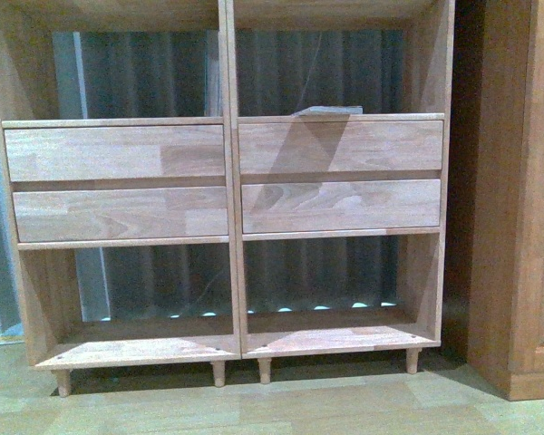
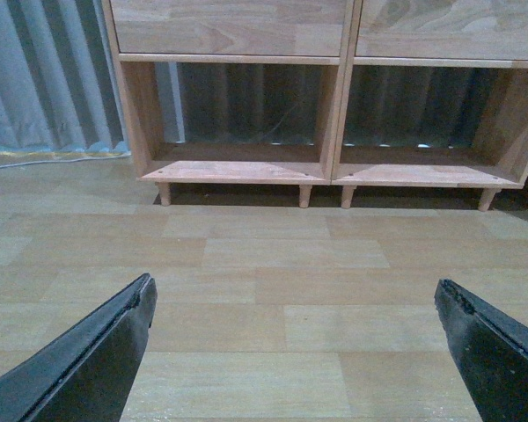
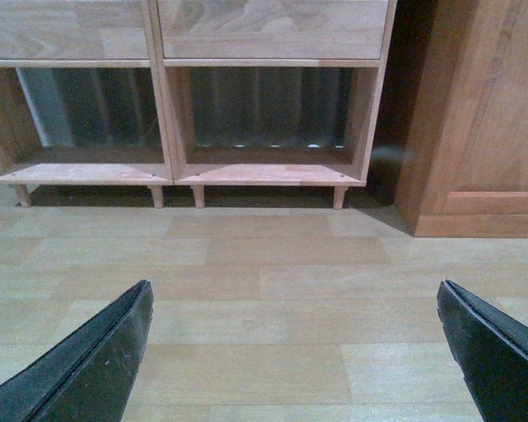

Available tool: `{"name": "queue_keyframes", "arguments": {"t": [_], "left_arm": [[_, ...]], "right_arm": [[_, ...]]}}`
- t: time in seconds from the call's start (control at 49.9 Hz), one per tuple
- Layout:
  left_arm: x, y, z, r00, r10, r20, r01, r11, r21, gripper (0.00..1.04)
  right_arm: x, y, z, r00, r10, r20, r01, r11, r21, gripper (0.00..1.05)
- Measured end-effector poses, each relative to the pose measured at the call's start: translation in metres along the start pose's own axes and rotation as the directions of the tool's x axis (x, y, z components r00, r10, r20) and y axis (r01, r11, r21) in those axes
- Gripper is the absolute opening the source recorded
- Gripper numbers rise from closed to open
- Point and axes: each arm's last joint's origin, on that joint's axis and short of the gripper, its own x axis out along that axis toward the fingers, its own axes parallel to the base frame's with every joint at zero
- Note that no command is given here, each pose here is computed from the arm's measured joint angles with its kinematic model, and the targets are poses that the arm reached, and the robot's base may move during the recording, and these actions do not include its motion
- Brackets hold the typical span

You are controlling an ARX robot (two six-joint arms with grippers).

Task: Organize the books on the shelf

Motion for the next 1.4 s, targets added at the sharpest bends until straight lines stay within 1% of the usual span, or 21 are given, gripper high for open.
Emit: {"name": "queue_keyframes", "arguments": {"t": [1.403], "left_arm": [[0.0, 0.0, 0.0, 1.0, 0.0, 0.0, 0.0, 1.0, 0.0, 0.98]], "right_arm": [[0.0, 0.0, 0.0, 1.0, 0.0, 0.0, 0.0, 1.0, 0.0, 0.98]]}}
